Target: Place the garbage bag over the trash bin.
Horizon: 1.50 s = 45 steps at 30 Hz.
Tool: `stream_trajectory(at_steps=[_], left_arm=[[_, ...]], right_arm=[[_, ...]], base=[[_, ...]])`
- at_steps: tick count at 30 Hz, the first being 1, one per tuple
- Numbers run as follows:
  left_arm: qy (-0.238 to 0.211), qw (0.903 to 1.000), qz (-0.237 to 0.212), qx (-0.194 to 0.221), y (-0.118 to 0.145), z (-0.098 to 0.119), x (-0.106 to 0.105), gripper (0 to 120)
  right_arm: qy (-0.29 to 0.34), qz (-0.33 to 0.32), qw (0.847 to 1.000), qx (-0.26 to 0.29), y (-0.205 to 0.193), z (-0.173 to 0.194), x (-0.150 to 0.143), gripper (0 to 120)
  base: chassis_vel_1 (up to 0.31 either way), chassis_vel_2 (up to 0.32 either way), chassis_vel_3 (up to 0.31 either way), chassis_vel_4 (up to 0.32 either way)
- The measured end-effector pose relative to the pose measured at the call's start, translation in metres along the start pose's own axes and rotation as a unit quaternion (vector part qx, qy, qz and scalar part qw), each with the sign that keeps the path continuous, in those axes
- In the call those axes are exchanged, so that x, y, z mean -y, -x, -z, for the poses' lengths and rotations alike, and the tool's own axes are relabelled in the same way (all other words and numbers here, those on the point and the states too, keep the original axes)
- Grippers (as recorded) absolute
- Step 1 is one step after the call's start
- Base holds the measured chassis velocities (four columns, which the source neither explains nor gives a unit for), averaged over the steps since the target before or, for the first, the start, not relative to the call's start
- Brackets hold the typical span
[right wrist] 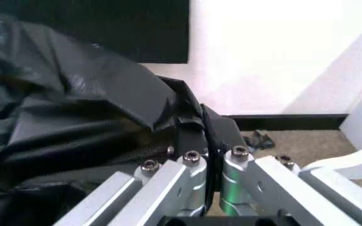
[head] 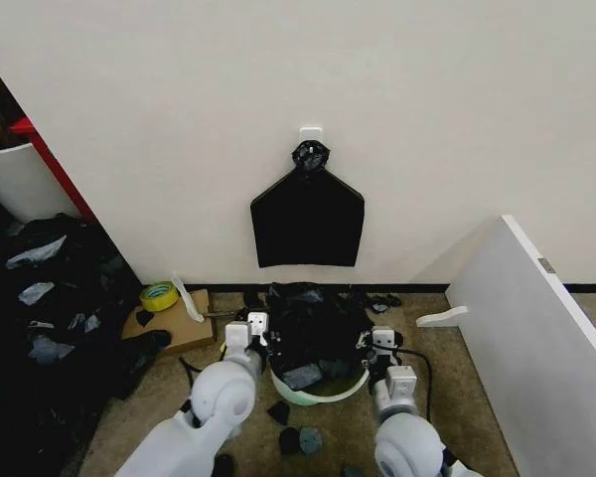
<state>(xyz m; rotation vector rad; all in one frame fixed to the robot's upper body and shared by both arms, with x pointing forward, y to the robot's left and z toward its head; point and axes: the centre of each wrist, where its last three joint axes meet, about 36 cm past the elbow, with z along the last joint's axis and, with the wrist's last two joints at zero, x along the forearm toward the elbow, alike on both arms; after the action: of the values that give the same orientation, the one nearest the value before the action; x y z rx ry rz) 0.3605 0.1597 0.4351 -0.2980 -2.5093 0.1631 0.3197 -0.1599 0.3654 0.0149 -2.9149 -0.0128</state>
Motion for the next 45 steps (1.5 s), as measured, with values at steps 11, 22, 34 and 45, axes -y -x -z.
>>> stream_trajectory(at_steps=[11,22,34,45], left_arm=[[0.046,0.9978,-0.024,0.041,-0.042,0.002,-0.012,5],[0.070,0.9890,-0.107,0.075,-0.063,0.006,-0.017,5],[0.073,0.9485,-0.236,0.198,-0.028,-0.009,-0.047,5],[0.057,0.9406,-0.229,0.244,-0.008,0.008,-0.074,5]], right_arm=[[-0.001,-0.023,1.000,-0.016,0.008,-0.003,0.025,0],[-0.004,-0.027,0.999,-0.042,0.007,-0.003,0.046,0],[0.005,0.002,0.995,-0.104,-0.008,0.009,0.060,0],[0.030,0.046,0.987,-0.153,-0.040,0.029,0.051,0]], base=[[0.000,0.000,0.000,0.000],[0.000,0.000,0.000,0.000],[0.000,0.000,0.000,0.000],[0.000,0.000,0.000,0.000]])
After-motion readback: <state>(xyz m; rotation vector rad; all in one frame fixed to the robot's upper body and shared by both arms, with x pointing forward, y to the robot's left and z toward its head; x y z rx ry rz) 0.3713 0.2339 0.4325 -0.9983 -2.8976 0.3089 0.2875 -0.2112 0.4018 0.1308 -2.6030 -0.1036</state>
